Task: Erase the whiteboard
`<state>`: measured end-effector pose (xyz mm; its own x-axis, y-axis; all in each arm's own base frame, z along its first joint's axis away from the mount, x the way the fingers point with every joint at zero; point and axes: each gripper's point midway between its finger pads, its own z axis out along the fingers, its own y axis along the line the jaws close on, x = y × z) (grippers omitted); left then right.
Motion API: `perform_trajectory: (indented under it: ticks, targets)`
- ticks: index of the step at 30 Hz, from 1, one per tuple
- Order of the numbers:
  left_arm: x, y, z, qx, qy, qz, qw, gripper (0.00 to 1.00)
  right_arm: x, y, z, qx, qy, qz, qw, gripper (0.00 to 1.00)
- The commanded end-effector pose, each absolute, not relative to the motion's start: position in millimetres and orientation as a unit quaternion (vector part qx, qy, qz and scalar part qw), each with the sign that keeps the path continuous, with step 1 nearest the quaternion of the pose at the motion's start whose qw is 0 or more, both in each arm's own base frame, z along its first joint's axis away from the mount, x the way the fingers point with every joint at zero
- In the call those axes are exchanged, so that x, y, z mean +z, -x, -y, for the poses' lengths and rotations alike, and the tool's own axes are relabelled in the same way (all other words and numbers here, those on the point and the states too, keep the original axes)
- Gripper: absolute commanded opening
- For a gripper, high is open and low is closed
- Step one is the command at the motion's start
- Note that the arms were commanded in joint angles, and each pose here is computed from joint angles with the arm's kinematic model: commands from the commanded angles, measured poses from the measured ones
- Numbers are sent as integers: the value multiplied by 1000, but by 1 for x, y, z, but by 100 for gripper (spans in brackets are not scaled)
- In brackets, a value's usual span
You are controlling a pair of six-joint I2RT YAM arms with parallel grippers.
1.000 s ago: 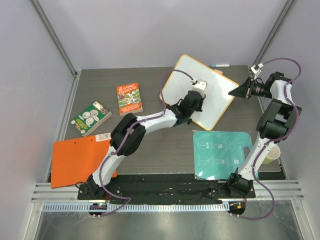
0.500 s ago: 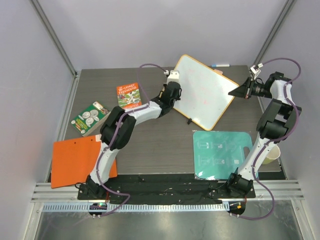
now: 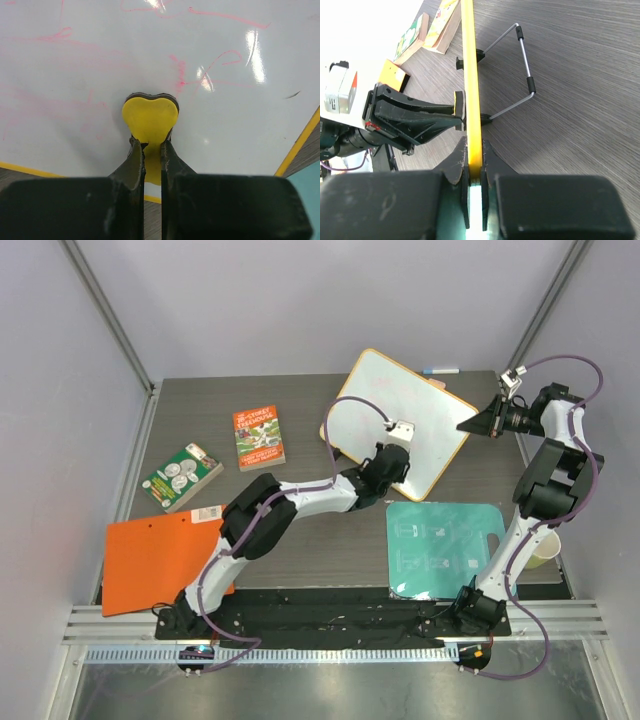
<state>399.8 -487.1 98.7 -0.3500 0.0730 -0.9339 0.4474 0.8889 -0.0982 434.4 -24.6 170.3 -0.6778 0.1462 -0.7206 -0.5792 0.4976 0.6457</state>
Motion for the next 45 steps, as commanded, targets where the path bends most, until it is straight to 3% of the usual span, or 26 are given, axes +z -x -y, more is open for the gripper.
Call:
perform_trajectory:
  ticks: [1, 14, 20, 30, 34, 45]
  targets:
    - [85, -427, 464, -161, -137, -828, 519, 0, 146, -441, 28, 378, 239, -806, 387, 1]
    - [87, -521, 326, -53, 25, -844, 534, 0, 146, -439, 27, 377, 242, -806, 387, 1]
    - [84, -513, 365, -98, -28, -848, 520, 0, 146, -439, 29, 374, 244, -807, 386, 1]
    - [84, -418, 459, -170, -124, -833, 512, 0, 147, -438, 28, 376, 245, -806, 386, 1]
    - [74, -432, 441, -127, -93, -839, 520, 0, 149, -438, 27, 378, 245, -805, 387, 1]
    - [96, -514, 323, -68, 47, -840, 536, 0, 149, -436, 27, 375, 246, -807, 385, 1]
